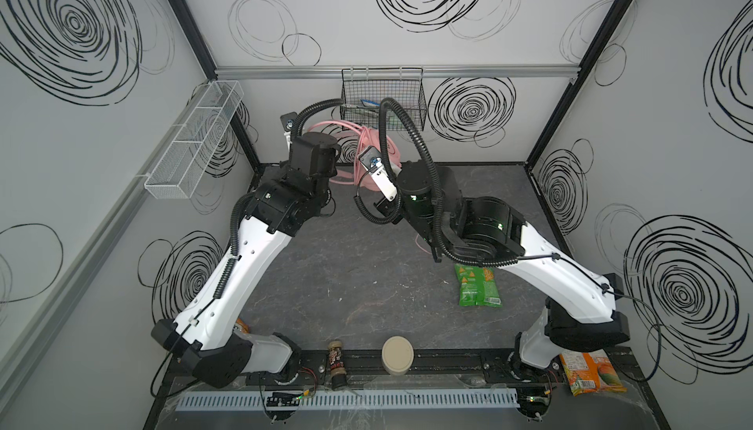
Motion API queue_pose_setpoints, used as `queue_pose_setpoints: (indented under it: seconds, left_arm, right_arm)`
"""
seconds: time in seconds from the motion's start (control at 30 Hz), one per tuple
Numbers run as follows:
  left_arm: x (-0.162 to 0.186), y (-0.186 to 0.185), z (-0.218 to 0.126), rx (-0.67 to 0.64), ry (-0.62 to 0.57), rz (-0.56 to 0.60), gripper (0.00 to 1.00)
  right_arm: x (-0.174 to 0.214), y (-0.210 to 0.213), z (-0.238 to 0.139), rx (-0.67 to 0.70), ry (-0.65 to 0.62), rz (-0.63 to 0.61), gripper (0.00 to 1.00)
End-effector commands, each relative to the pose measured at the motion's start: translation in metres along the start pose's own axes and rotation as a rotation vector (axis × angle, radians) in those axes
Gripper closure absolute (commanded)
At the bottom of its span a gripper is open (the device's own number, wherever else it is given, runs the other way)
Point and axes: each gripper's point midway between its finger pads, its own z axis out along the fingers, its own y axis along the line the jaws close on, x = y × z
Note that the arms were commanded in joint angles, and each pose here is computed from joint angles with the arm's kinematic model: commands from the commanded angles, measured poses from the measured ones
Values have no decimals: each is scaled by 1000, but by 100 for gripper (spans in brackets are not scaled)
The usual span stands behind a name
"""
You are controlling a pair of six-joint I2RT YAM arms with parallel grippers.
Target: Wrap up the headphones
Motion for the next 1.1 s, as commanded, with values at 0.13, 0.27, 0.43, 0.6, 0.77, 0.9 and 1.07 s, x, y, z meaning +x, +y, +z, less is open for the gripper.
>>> queue_pose_setpoints:
  seconds: [0.13, 0.27, 0.43, 0.6, 0.77, 0.9, 1.07]
  left_arm:
    - [-41, 9, -3, -78, -171, -178, 100]
    - [-45, 15, -5, -96, -196, -158, 100]
    - [-52, 19, -8, -110, -221, -138, 100]
    - [-66, 15, -11, -114, -250, -137, 100]
    - [-82, 13, -14, -124, -290, -137, 100]
    - [-96, 15, -18, -131, -321, -150, 100]
    - [-122, 16, -33, -124, -378, -179, 100]
  right_arm:
    - [-3, -8, -23, -99, -24, 92, 100]
    - [9, -23, -19, -50, 22, 108, 100]
    - [15, -27, -15, -33, 53, 88, 100]
    - [11, -19, -12, -61, 36, 82, 97]
    - [5, -20, -13, -59, 12, 85, 94]
    - [6, -23, -11, -42, 20, 80, 94]
    - [0, -26, -12, -53, -8, 98, 93]
